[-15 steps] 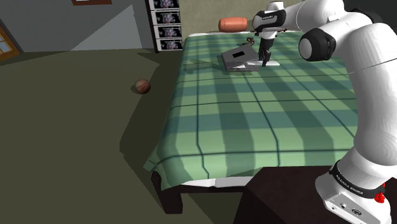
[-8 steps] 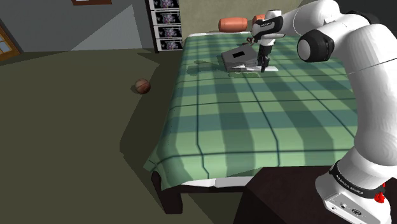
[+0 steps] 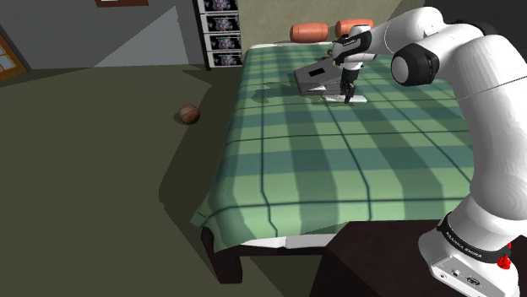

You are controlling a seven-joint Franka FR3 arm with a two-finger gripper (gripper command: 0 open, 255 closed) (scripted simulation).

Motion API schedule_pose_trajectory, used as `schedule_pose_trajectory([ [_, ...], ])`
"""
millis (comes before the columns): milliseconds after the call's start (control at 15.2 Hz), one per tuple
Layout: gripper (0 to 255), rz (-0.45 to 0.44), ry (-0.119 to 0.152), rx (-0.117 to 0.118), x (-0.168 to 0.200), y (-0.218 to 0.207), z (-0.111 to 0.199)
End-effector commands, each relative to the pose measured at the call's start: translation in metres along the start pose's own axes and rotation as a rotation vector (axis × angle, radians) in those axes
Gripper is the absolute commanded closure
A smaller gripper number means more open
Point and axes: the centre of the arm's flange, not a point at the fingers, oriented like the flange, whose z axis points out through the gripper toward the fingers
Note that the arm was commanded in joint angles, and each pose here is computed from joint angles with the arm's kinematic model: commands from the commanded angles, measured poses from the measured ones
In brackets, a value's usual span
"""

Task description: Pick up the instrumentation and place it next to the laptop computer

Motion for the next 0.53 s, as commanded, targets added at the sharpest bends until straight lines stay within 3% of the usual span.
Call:
schedule_pose_trajectory([
  [0, 255, 0.0, 0.0, -0.001, 0.0, 0.0, 0.01],
  [462, 255, 0.0, 0.0, -0.001, 0.0, 0.0, 0.024],
])
